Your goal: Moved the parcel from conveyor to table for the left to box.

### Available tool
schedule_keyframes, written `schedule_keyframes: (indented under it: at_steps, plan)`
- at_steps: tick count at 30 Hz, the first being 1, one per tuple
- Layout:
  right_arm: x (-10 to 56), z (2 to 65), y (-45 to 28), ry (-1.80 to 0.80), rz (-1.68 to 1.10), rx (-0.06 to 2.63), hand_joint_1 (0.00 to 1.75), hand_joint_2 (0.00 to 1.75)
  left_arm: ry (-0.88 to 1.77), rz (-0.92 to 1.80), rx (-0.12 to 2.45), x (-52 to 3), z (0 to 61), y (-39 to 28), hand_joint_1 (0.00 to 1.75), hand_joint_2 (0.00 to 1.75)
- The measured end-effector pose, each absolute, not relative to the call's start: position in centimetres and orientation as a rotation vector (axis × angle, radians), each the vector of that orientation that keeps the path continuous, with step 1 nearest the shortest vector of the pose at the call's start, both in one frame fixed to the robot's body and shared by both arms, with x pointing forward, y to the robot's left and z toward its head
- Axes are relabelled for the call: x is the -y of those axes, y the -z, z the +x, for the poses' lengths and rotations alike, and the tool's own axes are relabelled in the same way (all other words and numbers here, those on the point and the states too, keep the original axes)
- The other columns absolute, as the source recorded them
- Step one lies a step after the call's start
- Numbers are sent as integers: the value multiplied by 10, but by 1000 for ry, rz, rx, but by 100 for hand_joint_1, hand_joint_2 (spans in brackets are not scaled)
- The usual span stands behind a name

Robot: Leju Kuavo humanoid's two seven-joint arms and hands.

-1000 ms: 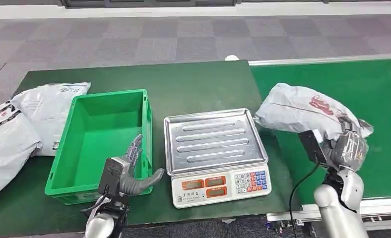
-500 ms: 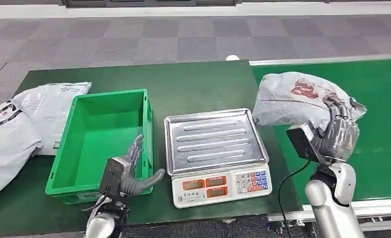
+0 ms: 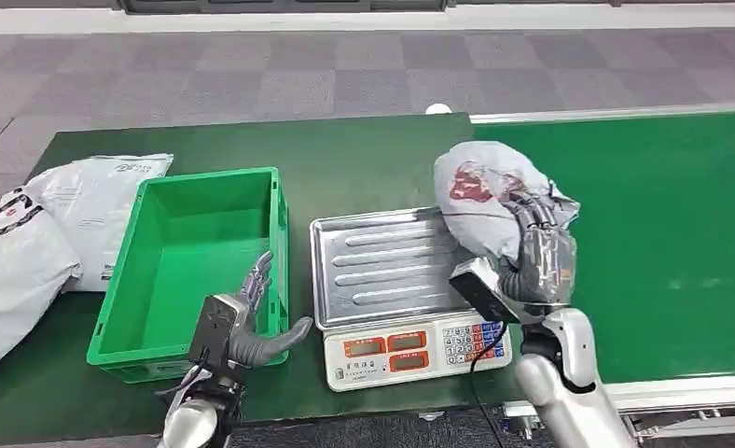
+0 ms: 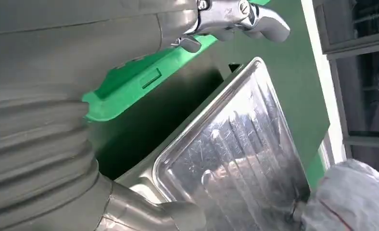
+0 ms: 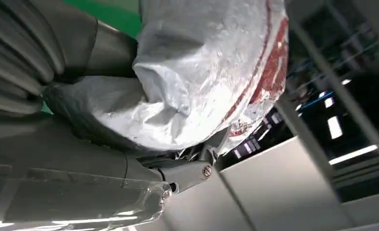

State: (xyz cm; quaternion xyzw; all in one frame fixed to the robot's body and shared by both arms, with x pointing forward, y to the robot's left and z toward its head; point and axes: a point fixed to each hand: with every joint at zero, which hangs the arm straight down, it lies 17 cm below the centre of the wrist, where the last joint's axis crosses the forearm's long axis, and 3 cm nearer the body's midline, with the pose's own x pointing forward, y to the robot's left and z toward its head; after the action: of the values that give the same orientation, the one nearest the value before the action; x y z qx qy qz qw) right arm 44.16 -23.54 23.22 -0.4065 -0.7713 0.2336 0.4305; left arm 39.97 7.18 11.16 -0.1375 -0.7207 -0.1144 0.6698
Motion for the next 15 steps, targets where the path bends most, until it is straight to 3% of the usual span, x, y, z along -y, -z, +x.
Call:
schedule_keyframes:
  at_steps: [15]
  plan:
    - [176, 415, -243, -645, -854, 2058, 175, 175, 260, -317, 1624, -70, 401, -112, 0, 175]
